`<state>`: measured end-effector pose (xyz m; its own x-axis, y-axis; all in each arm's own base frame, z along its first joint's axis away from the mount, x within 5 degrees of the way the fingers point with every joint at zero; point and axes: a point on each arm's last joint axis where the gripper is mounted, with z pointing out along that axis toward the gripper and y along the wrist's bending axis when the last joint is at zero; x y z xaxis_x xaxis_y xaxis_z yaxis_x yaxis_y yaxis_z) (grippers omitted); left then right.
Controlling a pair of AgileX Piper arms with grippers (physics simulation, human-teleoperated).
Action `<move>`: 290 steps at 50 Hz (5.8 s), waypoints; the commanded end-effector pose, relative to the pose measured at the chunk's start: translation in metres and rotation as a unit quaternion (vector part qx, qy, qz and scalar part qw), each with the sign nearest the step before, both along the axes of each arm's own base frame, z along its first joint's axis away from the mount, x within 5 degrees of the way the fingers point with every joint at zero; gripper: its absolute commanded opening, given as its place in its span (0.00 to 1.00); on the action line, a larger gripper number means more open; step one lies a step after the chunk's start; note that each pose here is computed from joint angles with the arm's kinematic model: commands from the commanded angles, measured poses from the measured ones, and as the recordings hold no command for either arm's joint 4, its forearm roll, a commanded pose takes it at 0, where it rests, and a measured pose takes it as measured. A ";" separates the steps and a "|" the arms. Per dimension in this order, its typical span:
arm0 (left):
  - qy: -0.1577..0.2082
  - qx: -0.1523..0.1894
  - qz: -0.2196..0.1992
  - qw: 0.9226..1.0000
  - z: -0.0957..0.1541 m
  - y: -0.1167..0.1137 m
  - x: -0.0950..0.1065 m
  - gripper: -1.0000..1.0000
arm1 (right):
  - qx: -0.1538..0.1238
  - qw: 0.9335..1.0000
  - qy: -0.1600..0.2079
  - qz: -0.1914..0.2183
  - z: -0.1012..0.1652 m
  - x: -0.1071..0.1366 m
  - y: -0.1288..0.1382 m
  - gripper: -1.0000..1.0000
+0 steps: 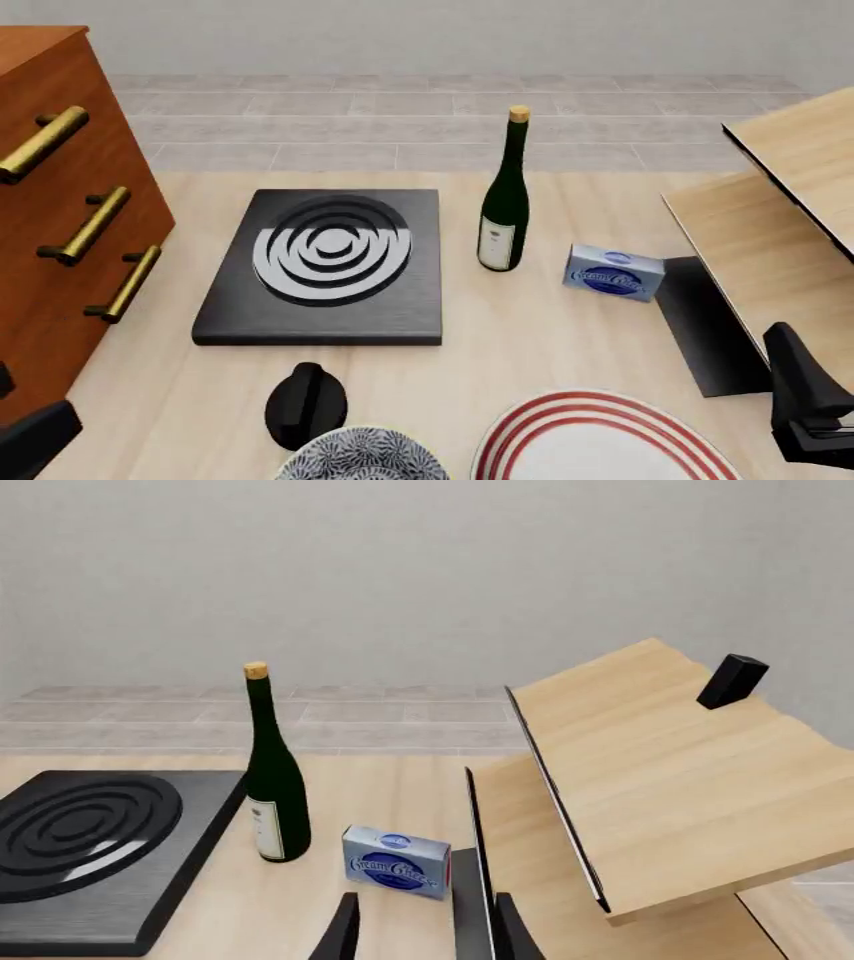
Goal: Put the bowl on the stove.
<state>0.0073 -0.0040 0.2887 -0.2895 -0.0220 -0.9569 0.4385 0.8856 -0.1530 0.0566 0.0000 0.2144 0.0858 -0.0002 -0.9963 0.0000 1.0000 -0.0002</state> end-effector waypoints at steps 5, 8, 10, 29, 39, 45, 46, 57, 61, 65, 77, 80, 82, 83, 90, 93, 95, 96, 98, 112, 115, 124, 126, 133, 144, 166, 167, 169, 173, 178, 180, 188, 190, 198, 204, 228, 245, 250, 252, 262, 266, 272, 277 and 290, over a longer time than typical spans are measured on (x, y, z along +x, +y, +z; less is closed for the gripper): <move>0.014 -0.003 -0.020 1.000 -0.005 -0.001 0.001 1.00 | 0.000 1.000 0.000 0.000 0.000 0.000 0.000 1.00; 0.017 -0.005 -0.027 0.999 -0.007 -0.002 0.002 1.00 | 0.000 1.000 0.000 0.000 0.000 0.000 0.000 1.00; 0.019 -0.006 -0.029 0.999 -0.007 -0.002 0.002 1.00 | 0.000 1.000 0.000 0.000 0.000 0.000 0.000 1.00; 0.028 -0.011 -0.065 0.997 -0.013 -0.005 0.005 1.00 | 0.000 1.000 0.000 0.000 0.000 0.000 0.000 1.00; 0.036 -0.016 -0.089 0.995 -0.015 -0.009 0.008 1.00 | 0.000 1.000 0.000 0.000 0.000 0.000 0.000 1.00; 0.038 -0.020 -0.093 0.995 -0.015 -0.010 0.010 1.00 | 0.000 1.000 0.000 0.000 0.000 0.000 0.000 1.00; 0.038 -0.019 -0.098 0.994 -0.016 -0.011 0.010 1.00 | 0.000 1.000 0.000 0.000 0.000 0.000 0.000 1.00; 0.034 -0.019 -0.120 0.992 -0.019 -0.022 0.020 1.00 | 0.000 1.000 0.000 0.000 0.000 0.000 0.000 1.00; 0.035 -0.017 -0.121 0.992 -0.021 -0.023 0.021 1.00 | 0.000 1.000 0.000 0.000 0.000 0.000 0.000 1.00; 0.037 -0.016 -0.122 0.992 -0.021 -0.024 0.021 1.00 | 0.000 1.000 0.000 0.000 0.000 0.000 0.000 1.00; 0.047 -0.010 -0.133 0.990 -0.026 -0.027 0.024 1.00 | 0.000 1.000 0.000 0.000 0.000 0.000 0.000 1.00; 0.048 -0.007 -0.139 0.989 -0.026 -0.029 0.025 1.00 | 0.000 1.000 0.000 0.000 0.000 0.000 0.000 1.00; 0.046 -0.003 -0.144 0.988 -0.025 -0.030 0.025 1.00 | 0.000 1.000 0.000 0.000 0.000 0.000 0.000 1.00; 0.046 -0.001 -0.145 0.988 -0.025 -0.031 0.026 1.00 | 0.000 1.000 0.000 0.000 0.000 0.000 0.000 1.00; 0.048 0.002 -0.154 0.987 -0.024 -0.033 0.027 1.00 | 0.000 1.000 0.000 0.000 0.000 0.000 0.000 1.00; 0.047 0.003 -0.157 0.986 -0.024 -0.035 0.028 1.00 | 0.000 1.000 0.000 0.000 0.000 0.000 0.000 1.00; 0.048 0.005 -0.160 0.986 -0.024 -0.036 0.028 1.00 | 0.000 1.000 0.000 0.000 0.000 0.000 0.000 1.00; 0.049 0.005 -0.161 0.986 -0.024 -0.036 0.029 1.00 | 0.000 1.000 0.000 0.000 0.000 0.000 0.000 1.00; 0.049 0.007 -0.158 0.986 -0.025 -0.036 0.029 1.00 | 0.000 1.000 0.000 0.000 0.000 0.000 0.000 1.00; 0.054 0.009 -0.151 0.987 -0.032 -0.037 0.031 1.00 | 0.000 1.000 0.000 0.000 0.000 0.000 0.000 1.00; 0.054 0.014 -0.152 0.987 -0.036 -0.038 0.032 1.00 | 0.000 1.000 0.000 0.000 0.000 0.000 0.000 1.00; 0.061 0.018 -0.155 0.986 -0.044 -0.041 0.034 1.00 | 0.000 1.000 0.000 0.000 0.000 0.000 0.000 1.00; 0.063 0.019 -0.157 0.985 -0.045 -0.042 0.035 1.00 | 0.000 1.000 0.000 0.000 0.000 0.000 0.000 1.00; 0.064 0.022 -0.160 0.985 -0.048 -0.044 0.036 1.00 | 0.000 1.000 0.000 0.000 0.000 0.000 0.000 1.00; 0.063 0.026 -0.166 0.984 -0.053 -0.050 0.040 1.00 | 0.000 1.000 0.000 0.000 0.000 0.000 0.000 1.00; 0.066 0.036 -0.171 0.982 -0.069 -0.057 0.046 1.00 | 0.000 1.000 0.000 0.000 0.000 0.000 0.000 1.00; 0.066 0.036 -0.171 0.982 -0.069 -0.057 0.046 1.00 | 0.000 1.000 0.000 0.000 0.000 0.000 0.000 1.00; 0.068 0.036 -0.172 0.982 -0.071 -0.057 0.046 1.00 | 0.000 1.000 0.000 0.000 0.000 0.000 0.000 1.00; 0.068 0.037 -0.173 0.982 -0.071 -0.057 0.046 1.00 | 0.000 1.000 0.000 0.000 0.000 0.000 0.000 1.00; 0.070 0.041 -0.173 0.982 -0.074 -0.058 0.046 1.00 | 0.000 1.000 0.000 0.000 0.000 0.000 0.000 1.00; 0.071 0.041 -0.174 0.981 -0.075 -0.058 0.046 1.00 | 0.000 1.000 0.000 0.000 0.000 0.000 0.000 1.00; 0.072 0.045 -0.177 0.981 -0.079 -0.060 0.047 1.00 | 0.000 1.000 0.000 0.000 0.000 0.000 0.000 1.00; 0.072 0.045 -0.178 0.980 -0.079 -0.060 0.047 1.00 | 0.000 1.000 0.000 0.000 0.000 0.000 0.000 1.00; 0.076 0.049 -0.184 0.979 -0.084 -0.063 0.048 1.00 | 0.000 1.000 0.000 0.000 0.000 0.000 0.000 1.00; 0.074 0.053 -0.182 0.979 -0.087 -0.064 0.050 1.00 | 0.000 1.000 0.000 0.000 0.000 0.000 0.000 1.00; 0.081 0.066 -0.188 0.977 -0.110 -0.074 0.057 1.00 | 0.000 1.000 0.000 0.000 0.000 0.000 0.000 1.00; 0.087 0.073 -0.178 0.977 -0.120 -0.073 0.060 1.00 | 0.000 1.000 0.000 0.000 0.000 0.000 0.000 1.00; 0.088 0.074 -0.176 0.978 -0.121 -0.073 0.060 1.00 | 0.000 1.000 0.000 0.000 0.000 0.000 0.000 1.00; 0.087 0.075 -0.176 0.978 -0.121 -0.074 0.061 1.00 | 0.000 1.000 0.000 0.000 0.000 0.000 0.000 1.00; 0.087 0.079 -0.180 0.977 -0.123 -0.078 0.064 1.00 | 0.000 1.000 0.000 0.000 0.000 0.000 0.000 1.00; 0.089 0.081 -0.179 0.977 -0.124 -0.079 0.064 1.00 | 0.000 1.000 0.000 0.000 0.000 0.000 0.000 1.00; 0.090 0.082 -0.179 0.976 -0.125 -0.080 0.065 1.00 | 0.000 1.000 0.000 0.000 0.000 0.000 0.000 1.00; 0.090 0.084 -0.182 0.975 -0.126 -0.082 0.066 1.00 | 0.000 1.000 0.000 0.000 0.000 0.000 0.000 1.00; 0.092 0.088 -0.184 0.975 -0.129 -0.087 0.070 1.00 | 0.000 1.000 0.000 0.000 0.000 0.000 0.000 1.00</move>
<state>0.0747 -0.0874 0.1618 -0.4126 0.2693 -0.8702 0.7098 0.6938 -0.1218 0.0566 0.0000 0.2144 0.0857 -0.0002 -0.9963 0.0000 1.0000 -0.0002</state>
